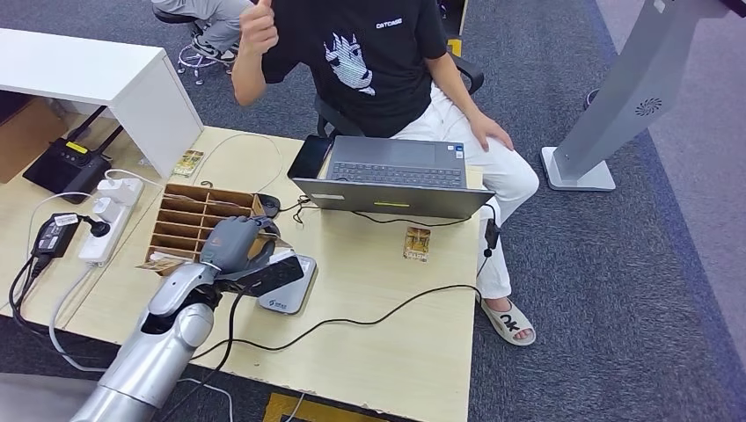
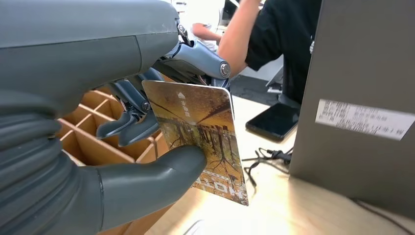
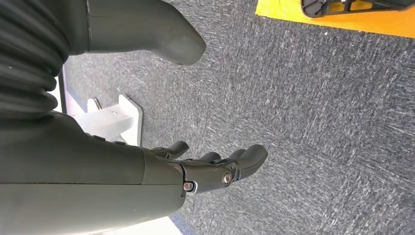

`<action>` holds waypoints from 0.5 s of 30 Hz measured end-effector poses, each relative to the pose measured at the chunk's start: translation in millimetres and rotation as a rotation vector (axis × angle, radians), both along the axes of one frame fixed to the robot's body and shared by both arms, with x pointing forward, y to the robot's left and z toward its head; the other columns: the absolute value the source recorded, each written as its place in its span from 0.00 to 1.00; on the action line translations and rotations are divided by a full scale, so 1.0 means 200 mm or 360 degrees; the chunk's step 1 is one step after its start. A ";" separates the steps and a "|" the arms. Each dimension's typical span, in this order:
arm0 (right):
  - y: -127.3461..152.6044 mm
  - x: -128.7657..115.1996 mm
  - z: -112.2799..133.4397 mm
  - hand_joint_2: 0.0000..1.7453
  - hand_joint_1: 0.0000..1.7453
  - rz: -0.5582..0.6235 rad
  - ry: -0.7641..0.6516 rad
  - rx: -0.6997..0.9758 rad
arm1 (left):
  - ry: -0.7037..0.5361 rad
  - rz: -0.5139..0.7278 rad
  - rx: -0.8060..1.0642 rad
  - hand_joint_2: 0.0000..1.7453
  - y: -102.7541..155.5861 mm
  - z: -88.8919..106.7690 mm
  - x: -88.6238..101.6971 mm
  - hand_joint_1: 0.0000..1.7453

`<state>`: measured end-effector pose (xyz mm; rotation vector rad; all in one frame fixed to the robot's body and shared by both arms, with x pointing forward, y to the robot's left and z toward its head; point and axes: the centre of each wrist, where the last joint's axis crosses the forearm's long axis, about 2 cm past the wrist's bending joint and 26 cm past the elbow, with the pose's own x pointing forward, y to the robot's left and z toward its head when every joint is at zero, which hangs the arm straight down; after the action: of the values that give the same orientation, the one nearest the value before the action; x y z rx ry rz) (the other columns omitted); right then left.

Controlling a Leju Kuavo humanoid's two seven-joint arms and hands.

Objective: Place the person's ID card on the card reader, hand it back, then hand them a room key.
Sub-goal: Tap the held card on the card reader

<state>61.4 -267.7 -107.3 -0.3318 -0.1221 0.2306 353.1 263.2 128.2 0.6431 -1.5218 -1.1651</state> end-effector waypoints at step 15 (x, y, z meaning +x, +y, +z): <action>0.01 0.00 0.00 1.00 0.00 0.0025 0.0008 0.0010 | 0.0137 -0.0010 0.0076 1.00 0.01 -0.11 -0.02 1.00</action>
<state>62.1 -266.3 -107.2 -0.3241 -0.1207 0.2464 349.0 264.4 106.2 0.6128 -1.4281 -1.2214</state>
